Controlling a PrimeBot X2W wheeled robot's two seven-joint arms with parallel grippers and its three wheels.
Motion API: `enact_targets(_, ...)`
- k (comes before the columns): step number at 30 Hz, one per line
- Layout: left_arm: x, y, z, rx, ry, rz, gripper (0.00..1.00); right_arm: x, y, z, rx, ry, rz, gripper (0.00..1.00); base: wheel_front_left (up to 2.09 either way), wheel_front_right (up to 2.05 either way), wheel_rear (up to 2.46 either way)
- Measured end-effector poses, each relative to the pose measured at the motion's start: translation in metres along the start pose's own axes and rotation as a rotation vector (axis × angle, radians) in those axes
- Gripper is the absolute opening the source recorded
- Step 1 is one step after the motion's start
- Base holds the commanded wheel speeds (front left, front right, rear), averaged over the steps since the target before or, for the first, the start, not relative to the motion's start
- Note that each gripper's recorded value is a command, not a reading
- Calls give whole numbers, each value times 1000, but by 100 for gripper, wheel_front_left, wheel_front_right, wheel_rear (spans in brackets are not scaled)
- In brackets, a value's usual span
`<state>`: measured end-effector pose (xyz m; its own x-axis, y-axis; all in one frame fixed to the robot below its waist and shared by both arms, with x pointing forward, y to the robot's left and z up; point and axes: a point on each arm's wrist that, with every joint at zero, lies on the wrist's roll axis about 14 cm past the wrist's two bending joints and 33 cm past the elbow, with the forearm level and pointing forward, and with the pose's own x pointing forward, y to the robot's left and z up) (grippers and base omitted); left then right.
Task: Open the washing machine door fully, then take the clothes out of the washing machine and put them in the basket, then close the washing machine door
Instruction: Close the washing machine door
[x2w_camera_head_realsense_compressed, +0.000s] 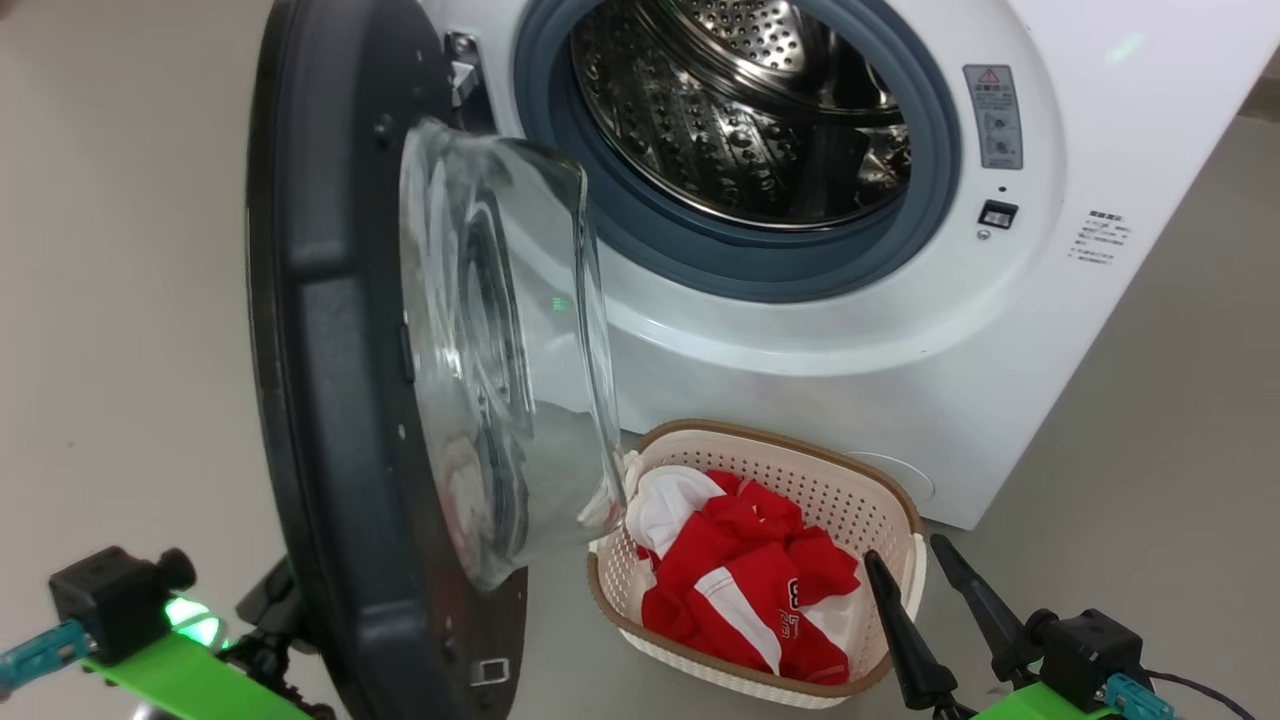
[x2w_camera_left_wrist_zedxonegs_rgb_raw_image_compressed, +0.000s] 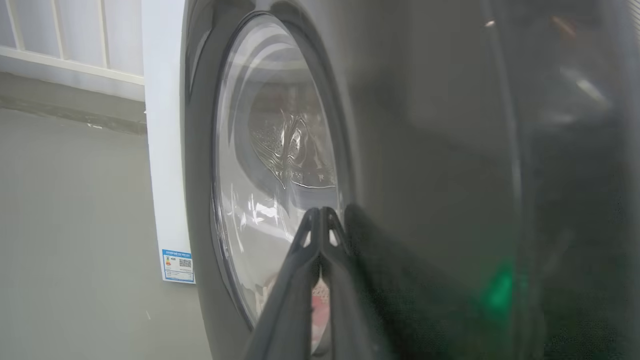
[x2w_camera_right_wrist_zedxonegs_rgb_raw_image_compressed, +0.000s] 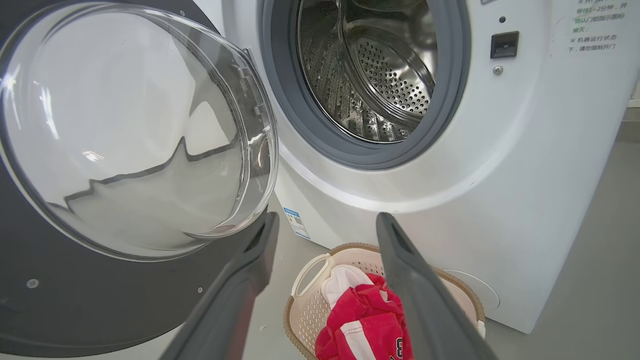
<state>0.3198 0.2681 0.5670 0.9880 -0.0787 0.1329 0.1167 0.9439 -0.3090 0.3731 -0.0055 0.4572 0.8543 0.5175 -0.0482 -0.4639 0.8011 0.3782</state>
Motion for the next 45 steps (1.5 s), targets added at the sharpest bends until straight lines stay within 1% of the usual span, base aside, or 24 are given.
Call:
enact_targets(11, 41, -50, -13, -14, 25, -169, 0, 0, -18, 8, 9, -29, -53, 100, 0, 0, 0)
enact_targets(24, 92, -110, -29, -66, 37, -343, 0, -5, -49, 17, 18, -64, -142, 100, 0, 0, 0)
enact_targets(45, 182, -148, -60, -90, 66, -444, 0, -15, -106, 25, 33, -101, -302, 100, 0, 0, 0)
